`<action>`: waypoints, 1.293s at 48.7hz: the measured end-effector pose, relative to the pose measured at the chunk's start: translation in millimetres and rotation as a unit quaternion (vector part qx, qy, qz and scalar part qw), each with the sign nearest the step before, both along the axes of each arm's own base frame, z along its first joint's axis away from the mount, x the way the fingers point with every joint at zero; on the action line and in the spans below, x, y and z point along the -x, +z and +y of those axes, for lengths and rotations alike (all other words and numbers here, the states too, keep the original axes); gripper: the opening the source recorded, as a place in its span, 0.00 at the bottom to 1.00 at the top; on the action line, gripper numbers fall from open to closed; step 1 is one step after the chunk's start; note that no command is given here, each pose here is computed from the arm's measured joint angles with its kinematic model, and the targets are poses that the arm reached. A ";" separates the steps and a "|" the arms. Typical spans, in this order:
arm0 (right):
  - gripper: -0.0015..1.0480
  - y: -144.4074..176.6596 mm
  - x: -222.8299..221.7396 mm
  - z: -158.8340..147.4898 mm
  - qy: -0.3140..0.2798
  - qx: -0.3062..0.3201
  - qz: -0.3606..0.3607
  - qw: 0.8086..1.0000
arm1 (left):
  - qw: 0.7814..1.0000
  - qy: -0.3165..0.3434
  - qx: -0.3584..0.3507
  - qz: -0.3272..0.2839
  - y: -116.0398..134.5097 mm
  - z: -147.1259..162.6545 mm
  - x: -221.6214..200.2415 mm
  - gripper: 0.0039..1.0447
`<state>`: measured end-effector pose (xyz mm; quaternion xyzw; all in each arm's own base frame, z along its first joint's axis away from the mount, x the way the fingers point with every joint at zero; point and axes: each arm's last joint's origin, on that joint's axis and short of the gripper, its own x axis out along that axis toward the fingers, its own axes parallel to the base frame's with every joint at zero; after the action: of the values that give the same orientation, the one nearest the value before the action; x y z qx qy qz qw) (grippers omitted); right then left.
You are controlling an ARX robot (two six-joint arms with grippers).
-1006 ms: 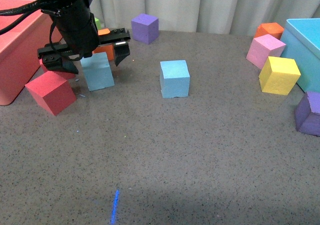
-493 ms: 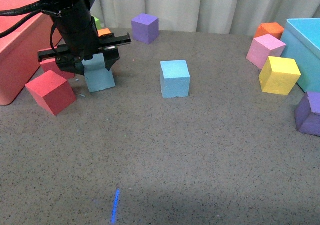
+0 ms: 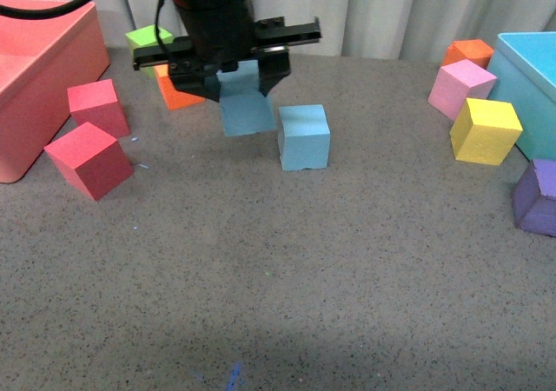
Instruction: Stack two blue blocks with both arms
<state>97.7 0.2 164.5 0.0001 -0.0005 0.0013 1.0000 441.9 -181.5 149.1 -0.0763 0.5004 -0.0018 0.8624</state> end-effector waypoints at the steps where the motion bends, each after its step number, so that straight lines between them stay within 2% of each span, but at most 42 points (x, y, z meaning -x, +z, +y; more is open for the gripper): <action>1: 0.91 0.0 0.0 0.0 0.000 0.000 0.000 1.000 | 1.000 -0.004 0.001 0.001 1.3 -4.2 1.4 0.40; 20: 0.91 0.0 0.0 0.0 0.000 0.000 0.000 1.000 | 1.000 -0.021 0.001 -0.013 21.6 -43.3 5.6 0.40; 38: 0.91 0.0 0.0 0.0 0.000 0.000 0.000 1.000 | 1.000 -0.017 -0.005 0.003 8.6 -62.5 -3.3 0.39; 63: 0.91 0.0 0.0 0.0 0.000 0.000 0.000 1.000 | 1.000 -0.020 -0.013 0.004 4.6 -74.2 -5.9 0.38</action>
<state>97.7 0.2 164.5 0.0001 -0.0005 0.0013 1.0000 447.8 -255.7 153.7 -0.0553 0.5056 -0.0122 0.8609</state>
